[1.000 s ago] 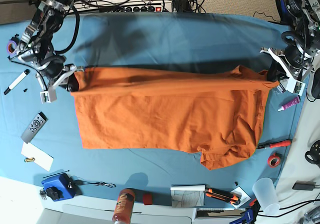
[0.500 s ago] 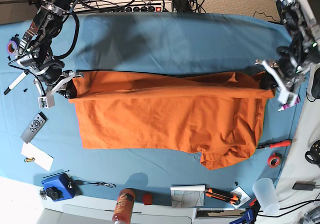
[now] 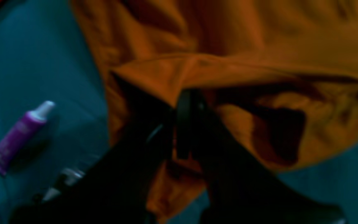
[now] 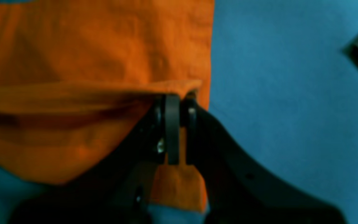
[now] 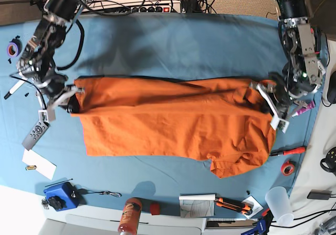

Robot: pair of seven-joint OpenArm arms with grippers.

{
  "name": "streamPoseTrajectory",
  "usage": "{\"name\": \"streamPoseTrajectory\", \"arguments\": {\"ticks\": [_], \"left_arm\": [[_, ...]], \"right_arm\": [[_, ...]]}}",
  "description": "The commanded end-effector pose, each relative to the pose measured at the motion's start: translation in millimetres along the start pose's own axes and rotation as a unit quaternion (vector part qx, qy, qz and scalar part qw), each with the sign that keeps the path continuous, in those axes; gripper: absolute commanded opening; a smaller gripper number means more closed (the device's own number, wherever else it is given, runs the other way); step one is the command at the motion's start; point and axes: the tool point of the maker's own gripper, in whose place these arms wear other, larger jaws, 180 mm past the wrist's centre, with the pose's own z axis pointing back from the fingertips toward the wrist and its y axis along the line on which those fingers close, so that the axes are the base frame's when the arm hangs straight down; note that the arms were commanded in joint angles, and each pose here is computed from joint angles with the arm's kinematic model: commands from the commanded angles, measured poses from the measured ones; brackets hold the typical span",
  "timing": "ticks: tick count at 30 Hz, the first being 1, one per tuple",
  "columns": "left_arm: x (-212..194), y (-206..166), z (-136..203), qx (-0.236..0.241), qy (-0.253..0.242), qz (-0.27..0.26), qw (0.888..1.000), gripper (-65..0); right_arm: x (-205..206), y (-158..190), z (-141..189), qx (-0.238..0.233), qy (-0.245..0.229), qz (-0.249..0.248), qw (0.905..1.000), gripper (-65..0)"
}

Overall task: Layout the t-shirt on the table in an organized manner, then fold the t-shirt properly
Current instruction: 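Lower the held edge onto the shirt body with both grippers, folding it over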

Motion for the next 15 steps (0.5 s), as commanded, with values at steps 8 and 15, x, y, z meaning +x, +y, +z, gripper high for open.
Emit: {"name": "streamPoseTrajectory", "arguments": {"ticks": [8, 15], "left_arm": [[26.0, 10.4, -2.1, 0.005, -0.040, -0.002, 0.999, -65.0], [20.7, 21.1, -16.8, 0.014, -0.039, 0.002, 0.999, -65.0]], "right_arm": [[31.7, -4.4, -31.2, 0.034, -0.031, -0.033, 0.9984, -65.0], [43.8, -6.6, -43.8, 0.037, -0.041, -0.046, 0.9974, -65.0]]}}
